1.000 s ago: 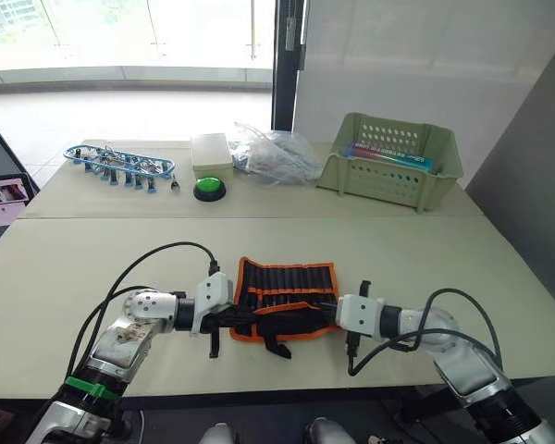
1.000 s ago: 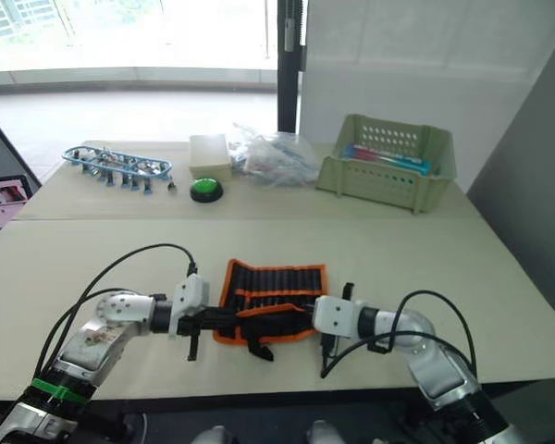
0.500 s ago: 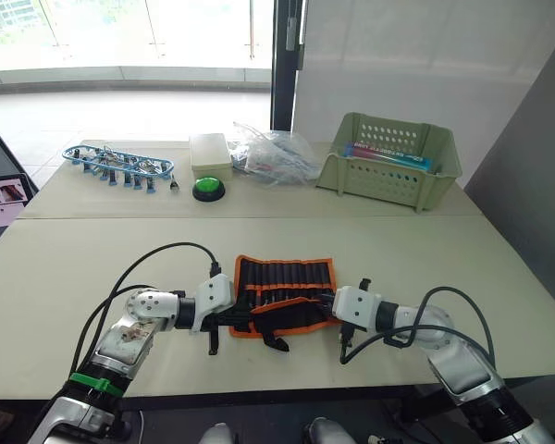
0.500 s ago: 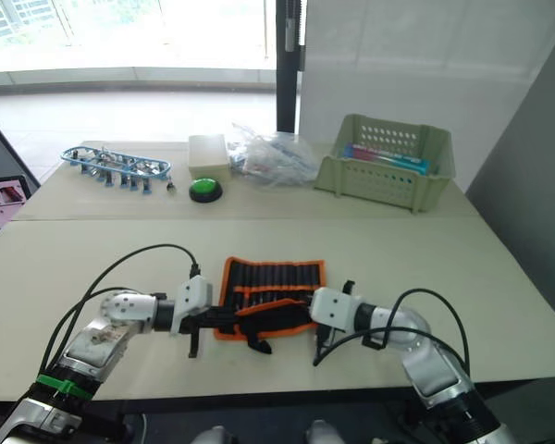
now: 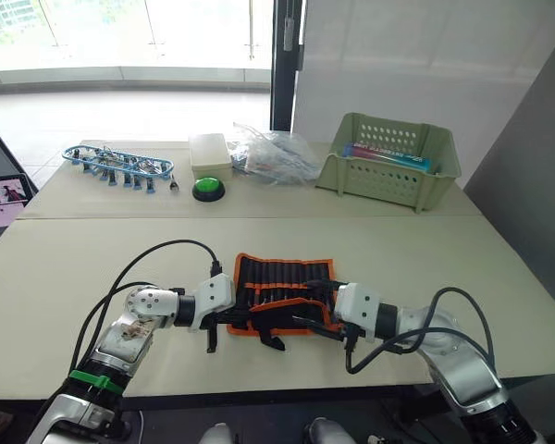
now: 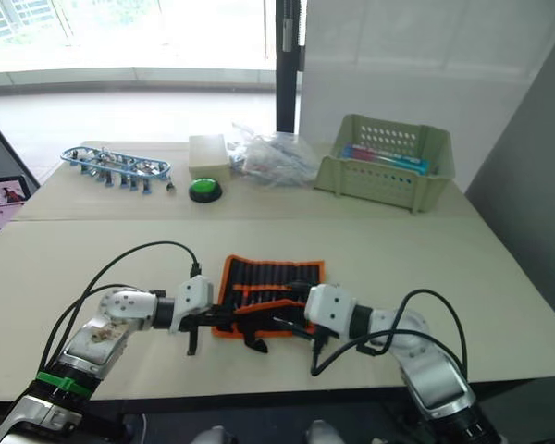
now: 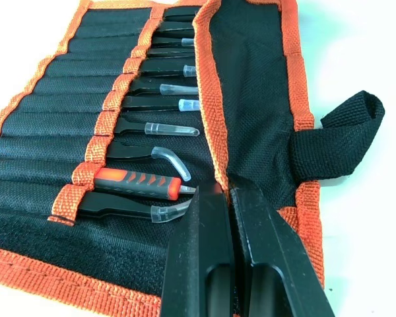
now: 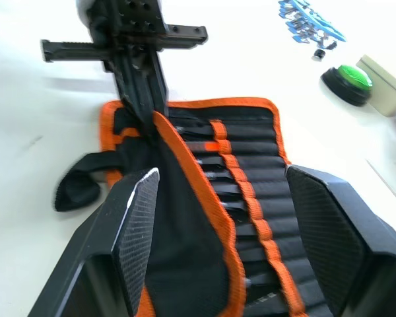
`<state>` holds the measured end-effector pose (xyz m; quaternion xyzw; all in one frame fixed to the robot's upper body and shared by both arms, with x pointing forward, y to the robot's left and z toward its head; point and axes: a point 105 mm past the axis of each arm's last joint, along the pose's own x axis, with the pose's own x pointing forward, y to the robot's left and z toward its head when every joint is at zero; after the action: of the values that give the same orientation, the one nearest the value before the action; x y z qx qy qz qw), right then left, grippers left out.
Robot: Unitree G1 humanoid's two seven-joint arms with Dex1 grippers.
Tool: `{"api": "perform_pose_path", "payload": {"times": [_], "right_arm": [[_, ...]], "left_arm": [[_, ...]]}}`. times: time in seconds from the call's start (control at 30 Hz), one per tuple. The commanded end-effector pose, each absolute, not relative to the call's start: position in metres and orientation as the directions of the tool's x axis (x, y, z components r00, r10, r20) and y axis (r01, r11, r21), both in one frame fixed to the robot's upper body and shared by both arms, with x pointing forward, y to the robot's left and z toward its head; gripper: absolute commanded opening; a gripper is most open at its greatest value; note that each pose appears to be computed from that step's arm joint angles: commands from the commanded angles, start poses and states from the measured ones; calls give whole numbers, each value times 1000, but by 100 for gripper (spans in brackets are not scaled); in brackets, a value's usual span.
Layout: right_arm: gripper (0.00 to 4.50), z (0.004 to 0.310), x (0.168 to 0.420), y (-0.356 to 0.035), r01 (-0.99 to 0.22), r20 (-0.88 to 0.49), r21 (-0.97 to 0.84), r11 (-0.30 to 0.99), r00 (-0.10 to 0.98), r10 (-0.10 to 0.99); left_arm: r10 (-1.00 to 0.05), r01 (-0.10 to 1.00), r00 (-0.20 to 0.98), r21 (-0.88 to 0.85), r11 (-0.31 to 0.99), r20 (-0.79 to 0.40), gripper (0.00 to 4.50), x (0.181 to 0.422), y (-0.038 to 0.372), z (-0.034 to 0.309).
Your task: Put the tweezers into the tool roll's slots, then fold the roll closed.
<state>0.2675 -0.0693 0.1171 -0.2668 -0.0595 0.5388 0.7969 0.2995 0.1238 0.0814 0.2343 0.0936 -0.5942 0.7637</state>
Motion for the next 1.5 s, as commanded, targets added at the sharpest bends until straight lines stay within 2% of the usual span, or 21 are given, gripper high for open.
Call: {"api": "perform_pose_path", "payload": {"times": [0.03, 0.2, 0.4, 0.63, 0.73, 0.8, 0.9, 1.07, 1.13, 1.3, 1.4, 1.5], "right_arm": [[177, 112, 276, -68, -810, -203, -499, 307, 454, 868], [6, 103, 287, -74, -800, -198, -461, 383, 514, 835], [2, 86, 296, -83, -802, -243, -377, 463, 568, 786], [0, 78, 293, -79, -815, -241, -259, 518, 574, 782], [0, 76, 294, -80, -815, -249, -253, 522, 576, 779], [0, 74, 294, -80, -814, -255, -253, 522, 577, 776], [0, 74, 295, -80, -815, -259, -254, 521, 576, 775], [0, 75, 294, -79, -818, -260, -254, 517, 572, 778], [0, 75, 293, -79, -818, -261, -256, 514, 571, 779], [0, 82, 292, -77, -808, -234, -269, 524, 583, 778], [0, 104, 288, -66, -804, -126, -271, 529, 575, 809], [0, 119, 273, -45, -835, -59, -283, 471, 506, 861]], "left_arm": [[-859, 940, 295, 290, 181, -419, 0, 303, 125, 91], [-856, 935, 307, 300, 189, -416, 0, 305, 126, 92], [-854, 919, 352, 315, 238, -383, 0, 312, 127, 98], [-936, 930, 322, 236, 284, -142, 218, 295, 127, 150], [-951, 950, 283, 169, 261, -121, 319, 281, 127, 151], [-948, 952, 288, 149, 267, -137, 319, 278, 124, 141], [-944, 952, 301, 100, 289, -133, 251, 279, 116, 126], [-934, 940, 339, 87, 330, -117, 76, 289, 103, 110], [-914, 927, 375, 101, 363, -156, 6, 296, 100, 96], [-825, 875, 484, 147, 462, -293, 2, 312, 106, 55], [-833, 878, 478, 137, 459, -278, 2, 308, 98, 53], [-840, 880, 475, 115, 461, -263, 2, 303, 94, 55]]}}
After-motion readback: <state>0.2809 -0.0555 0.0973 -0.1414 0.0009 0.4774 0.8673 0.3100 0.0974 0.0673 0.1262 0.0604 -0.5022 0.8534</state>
